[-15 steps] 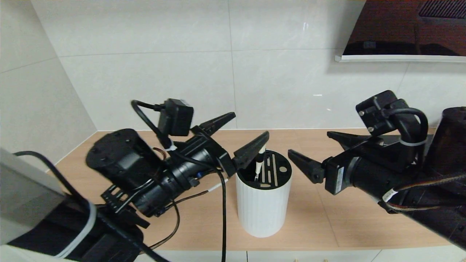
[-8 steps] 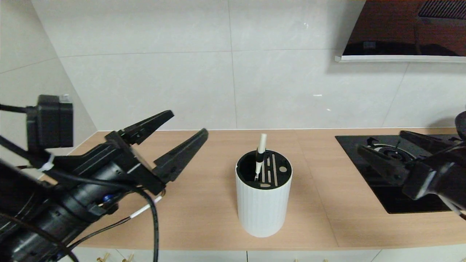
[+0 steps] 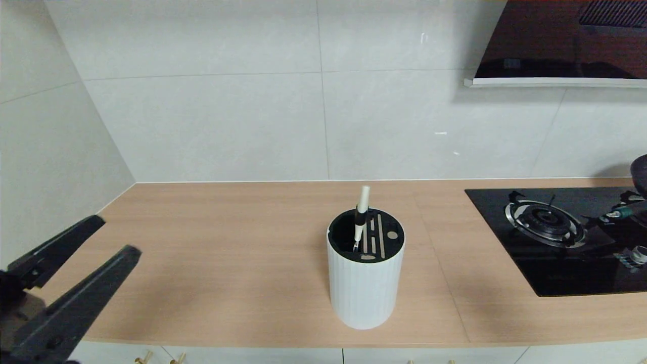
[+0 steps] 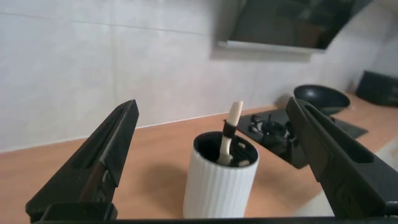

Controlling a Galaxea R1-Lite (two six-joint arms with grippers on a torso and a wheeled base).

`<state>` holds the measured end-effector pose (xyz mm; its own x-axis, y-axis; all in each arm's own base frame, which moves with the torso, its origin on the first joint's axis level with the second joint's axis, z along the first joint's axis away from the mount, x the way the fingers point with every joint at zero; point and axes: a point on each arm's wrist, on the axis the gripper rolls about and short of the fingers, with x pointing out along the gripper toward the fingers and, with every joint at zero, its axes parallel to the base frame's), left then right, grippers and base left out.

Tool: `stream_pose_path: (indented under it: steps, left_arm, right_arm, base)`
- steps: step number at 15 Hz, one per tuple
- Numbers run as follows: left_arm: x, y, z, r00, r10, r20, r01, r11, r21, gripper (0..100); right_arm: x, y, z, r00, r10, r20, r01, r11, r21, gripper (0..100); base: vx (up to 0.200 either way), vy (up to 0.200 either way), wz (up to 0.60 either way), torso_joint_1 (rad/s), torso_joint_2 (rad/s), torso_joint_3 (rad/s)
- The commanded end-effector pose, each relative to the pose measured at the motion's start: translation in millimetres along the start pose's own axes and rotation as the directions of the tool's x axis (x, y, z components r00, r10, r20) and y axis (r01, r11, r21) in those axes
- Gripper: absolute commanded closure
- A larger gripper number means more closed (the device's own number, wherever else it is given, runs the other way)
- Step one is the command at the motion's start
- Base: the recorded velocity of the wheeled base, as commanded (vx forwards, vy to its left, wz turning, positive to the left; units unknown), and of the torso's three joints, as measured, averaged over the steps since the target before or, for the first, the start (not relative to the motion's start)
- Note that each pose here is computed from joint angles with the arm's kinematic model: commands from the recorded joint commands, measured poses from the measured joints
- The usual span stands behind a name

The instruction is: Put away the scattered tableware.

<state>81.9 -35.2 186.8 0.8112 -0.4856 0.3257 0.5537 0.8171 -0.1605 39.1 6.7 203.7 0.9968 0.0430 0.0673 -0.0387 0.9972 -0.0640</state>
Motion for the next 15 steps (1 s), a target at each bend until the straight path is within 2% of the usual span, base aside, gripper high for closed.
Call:
stream_pose_path:
  steps: [1,3,5,6,8,9,10,11,12,13,14,15]
  left_arm:
    - [-69.6,-14.7,17.8,0.995,0.059,0.080,-0.060,0.998,0.009,0]
    - [-102.3,-25.3,21.2,0.993,0.110,0.049,-0.112,0.993,0.024,0]
    - [-124.6,-35.5,18.3,0.991,0.123,0.052,-0.125,0.991,0.046,0]
    - [-125.6,-36.1,16.7,0.989,0.133,0.057,-0.136,0.989,0.060,0]
    - [-125.3,-37.5,20.3,0.979,0.172,0.112,-0.181,0.980,0.079,0]
    - [-124.3,-38.5,18.8,0.971,0.207,0.119,-0.219,0.971,0.099,0]
    - [-126.8,-41.7,14.7,0.958,0.250,0.141,-0.269,0.954,0.133,0]
    - [-133.4,-44.5,7.3,0.951,0.262,0.164,-0.287,0.946,0.153,0]
    - [-134.1,-42.7,0.6,0.949,0.277,0.148,-0.300,0.940,0.160,0]
    - [-132.1,-33.2,-16.8,0.930,0.345,0.126,-0.365,0.910,0.199,0]
    - [-131.3,-24.3,-35.2,0.908,0.408,0.094,-0.418,0.879,0.230,0]
    - [-132.1,-18.1,-50.8,0.890,0.455,0.016,-0.440,0.850,0.290,0]
  right_arm:
    - [-54.9,-14.6,0.5,0.984,-0.102,0.147,0.103,0.995,-0.001,0]
    - [-76.0,-17.2,-13.2,0.981,-0.116,0.153,0.120,0.993,-0.015,0]
    - [-90.2,-18.3,-28.4,0.983,-0.124,0.138,0.128,0.992,-0.019,0]
    - [-87.2,-16.3,-34.9,0.984,-0.146,0.105,0.150,0.988,-0.027,0]
    - [-83.4,-12.8,-43.5,0.974,-0.207,0.089,0.211,0.977,-0.033,0]
    - [-81.2,-11.1,-48.1,0.964,-0.250,0.085,0.254,0.967,-0.036,0]
    - [-80.8,-8.9,-53.3,0.948,-0.301,0.100,0.306,0.951,-0.037,0]
    - [-87.3,-5.4,-59.8,0.928,-0.345,0.142,0.354,0.935,-0.037,0]
    - [-87.0,-4.6,-64.8,0.931,-0.338,0.137,0.346,0.937,-0.042,0]
    - [-81.6,-4.6,-77.3,0.932,-0.346,0.105,0.353,0.934,-0.048,0]
    - [-79.4,-4.4,-84.4,0.931,-0.350,0.109,0.356,0.934,-0.042,0]
    - [-75.7,-3.9,-95.3,0.935,-0.341,0.103,0.346,0.937,-0.043,0]
  base:
    - [0.000,0.000,0.00,0.000,0.00,0.000]
    - [0.000,0.000,0.00,0.000,0.00,0.000]
    - [0.000,0.000,0.00,0.000,0.00,0.000]
    - [0.000,0.000,0.00,0.000,0.00,0.000]
    - [0.000,0.000,0.00,0.000,0.00,0.000]
    - [0.000,0.000,0.00,0.000,0.00,0.000]
    - [0.000,0.000,0.00,0.000,0.00,0.000]
    - [0.000,0.000,0.00,0.000,0.00,0.000]
    - [0.000,0.000,0.00,0.000,0.00,0.000]
    - [0.000,0.000,0.00,0.000,0.00,0.000]
    - [0.000,0.000,0.00,0.000,0.00,0.000]
    - [0.000,0.000,0.00,0.000,0.00,0.000]
